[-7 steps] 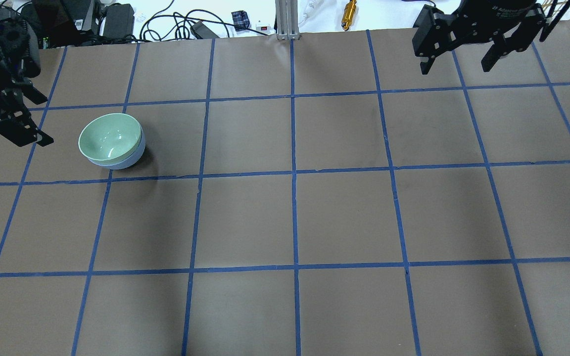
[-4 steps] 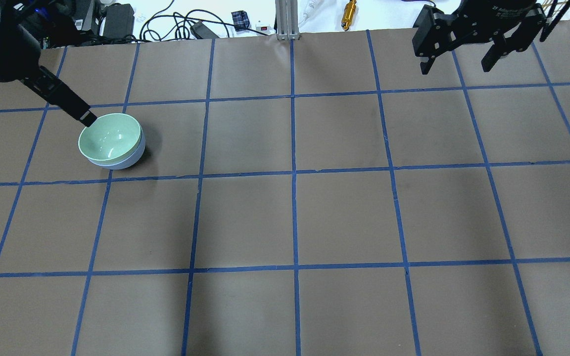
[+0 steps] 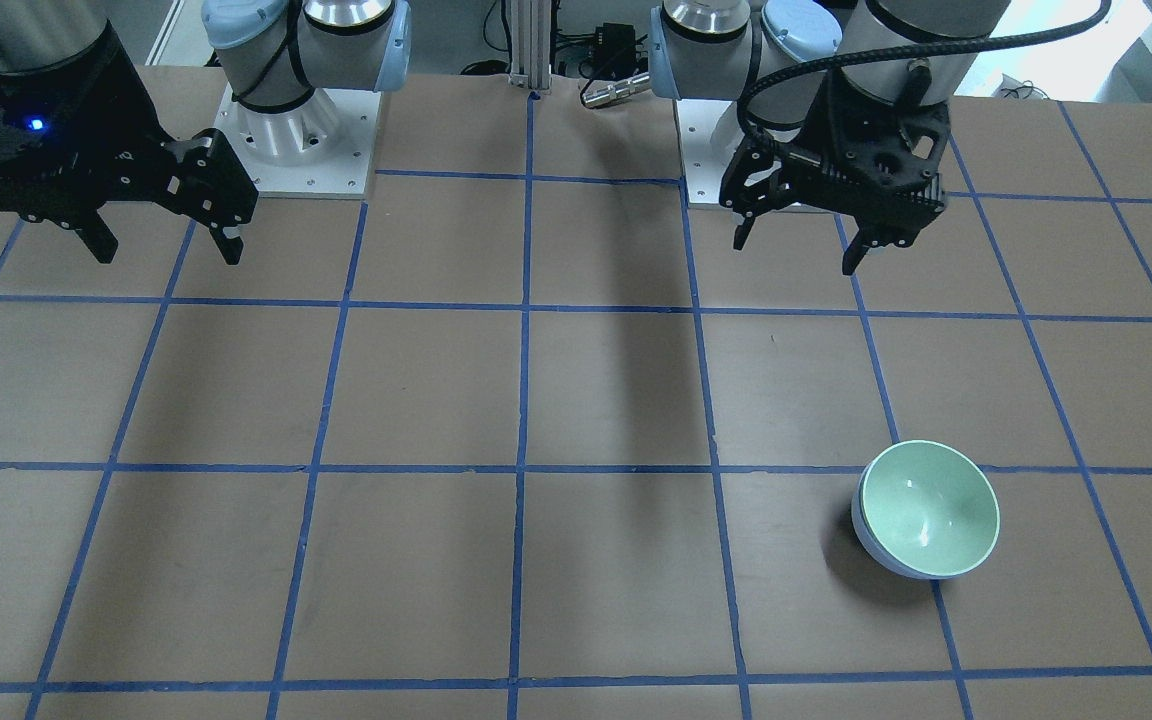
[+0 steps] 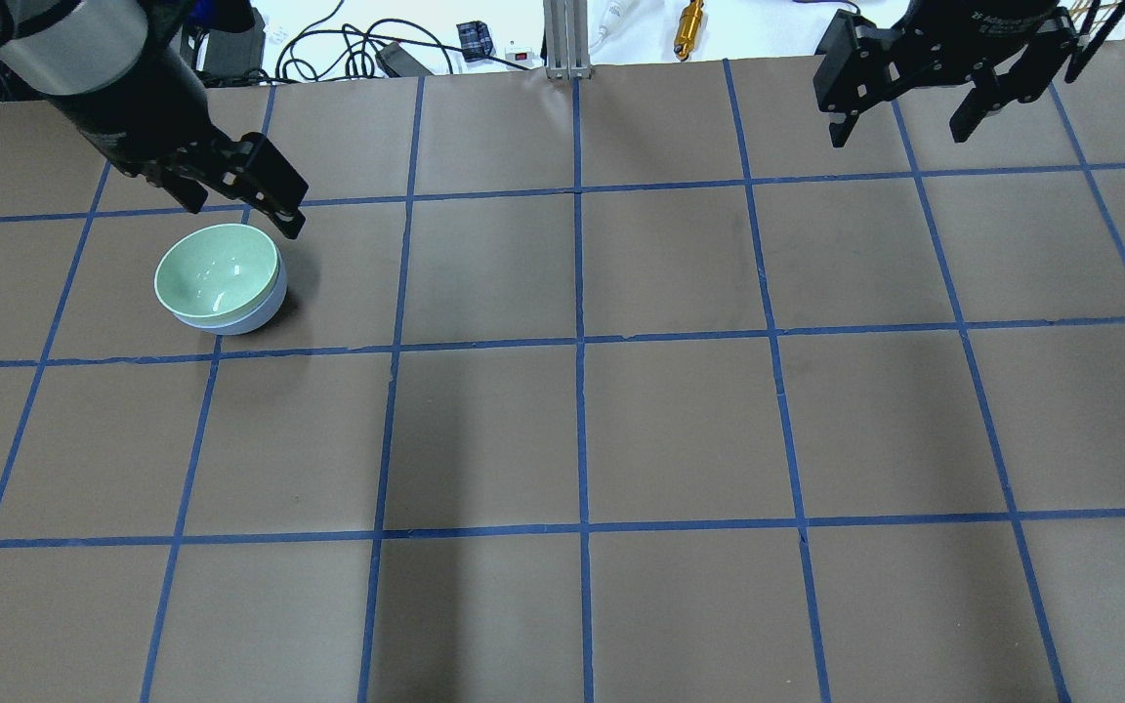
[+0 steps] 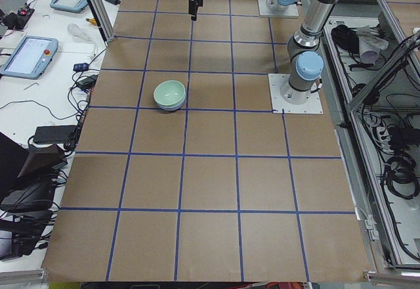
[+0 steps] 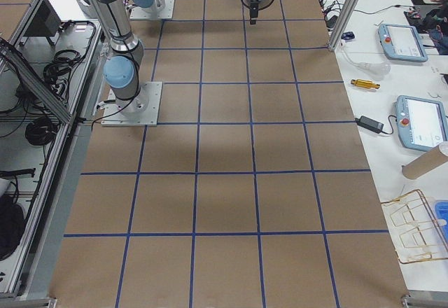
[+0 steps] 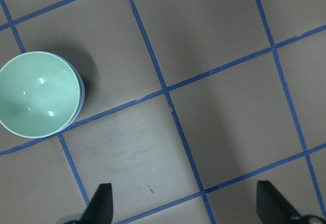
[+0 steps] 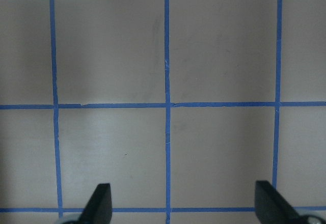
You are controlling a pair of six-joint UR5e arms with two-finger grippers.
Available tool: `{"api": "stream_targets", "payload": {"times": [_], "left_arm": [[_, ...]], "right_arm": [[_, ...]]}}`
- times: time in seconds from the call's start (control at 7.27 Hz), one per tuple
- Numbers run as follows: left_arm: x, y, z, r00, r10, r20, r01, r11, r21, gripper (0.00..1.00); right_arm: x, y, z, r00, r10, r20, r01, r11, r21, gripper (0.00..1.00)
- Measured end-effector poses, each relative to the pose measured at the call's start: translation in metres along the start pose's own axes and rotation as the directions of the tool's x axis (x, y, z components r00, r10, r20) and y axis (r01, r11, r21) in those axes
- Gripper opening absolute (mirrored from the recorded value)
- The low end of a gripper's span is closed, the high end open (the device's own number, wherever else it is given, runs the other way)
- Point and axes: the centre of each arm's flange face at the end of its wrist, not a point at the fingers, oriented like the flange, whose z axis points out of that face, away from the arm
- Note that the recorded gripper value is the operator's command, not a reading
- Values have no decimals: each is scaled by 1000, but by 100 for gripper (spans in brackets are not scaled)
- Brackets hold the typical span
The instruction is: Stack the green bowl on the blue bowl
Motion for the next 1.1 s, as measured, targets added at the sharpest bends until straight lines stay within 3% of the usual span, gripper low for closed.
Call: {"api": "stream_targets", "payload": {"times": [0.28, 1.1], "left_arm": [[13, -2, 3, 996, -79, 38, 79, 997, 5, 100], [11, -1, 1, 994, -97, 46, 96, 995, 12, 100]], "right_arm": [[0, 0, 0, 1000, 0, 0, 0, 1000, 0, 100], [0, 0, 0, 1000, 0, 0, 0, 1000, 1, 100]]}}
